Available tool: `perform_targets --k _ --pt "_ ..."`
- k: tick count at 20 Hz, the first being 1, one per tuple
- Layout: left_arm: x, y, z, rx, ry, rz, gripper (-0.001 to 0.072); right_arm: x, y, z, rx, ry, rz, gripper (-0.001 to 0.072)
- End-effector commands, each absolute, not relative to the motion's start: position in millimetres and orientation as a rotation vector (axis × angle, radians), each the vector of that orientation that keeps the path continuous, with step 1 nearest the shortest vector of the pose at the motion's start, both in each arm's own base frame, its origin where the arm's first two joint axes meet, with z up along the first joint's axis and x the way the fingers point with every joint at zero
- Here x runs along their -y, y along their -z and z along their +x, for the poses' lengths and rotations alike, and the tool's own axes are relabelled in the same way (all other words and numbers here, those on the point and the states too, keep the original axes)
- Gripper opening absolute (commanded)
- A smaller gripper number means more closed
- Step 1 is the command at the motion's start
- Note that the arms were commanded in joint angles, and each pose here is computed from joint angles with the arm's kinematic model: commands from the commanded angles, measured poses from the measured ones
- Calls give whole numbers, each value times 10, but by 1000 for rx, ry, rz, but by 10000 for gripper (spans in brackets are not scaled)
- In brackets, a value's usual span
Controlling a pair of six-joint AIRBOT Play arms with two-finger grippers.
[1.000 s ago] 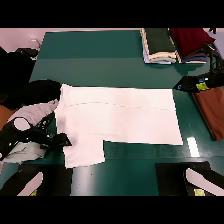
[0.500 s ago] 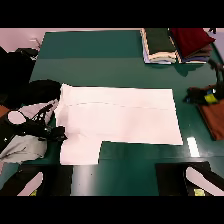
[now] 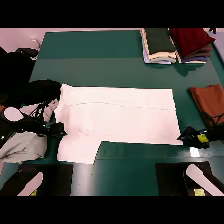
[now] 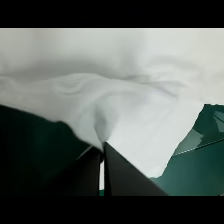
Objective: Fold the shirts.
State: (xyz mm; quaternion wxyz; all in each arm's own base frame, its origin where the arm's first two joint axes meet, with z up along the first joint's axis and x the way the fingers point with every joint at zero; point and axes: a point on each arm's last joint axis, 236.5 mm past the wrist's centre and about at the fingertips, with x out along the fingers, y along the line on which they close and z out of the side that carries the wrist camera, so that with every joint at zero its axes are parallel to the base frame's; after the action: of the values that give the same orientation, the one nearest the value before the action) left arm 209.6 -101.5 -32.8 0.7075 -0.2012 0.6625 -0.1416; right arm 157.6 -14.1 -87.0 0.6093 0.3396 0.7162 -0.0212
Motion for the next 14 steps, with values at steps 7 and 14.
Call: perform_targets --k 7,14 --pt "976 72 1978 -1436 338 -383 21 -77 479 1918 -1556 -111 476 18" --pt "1033 -275 1390 -1501 360 -392 22 334 -75 1723 -1480 14 193 17"
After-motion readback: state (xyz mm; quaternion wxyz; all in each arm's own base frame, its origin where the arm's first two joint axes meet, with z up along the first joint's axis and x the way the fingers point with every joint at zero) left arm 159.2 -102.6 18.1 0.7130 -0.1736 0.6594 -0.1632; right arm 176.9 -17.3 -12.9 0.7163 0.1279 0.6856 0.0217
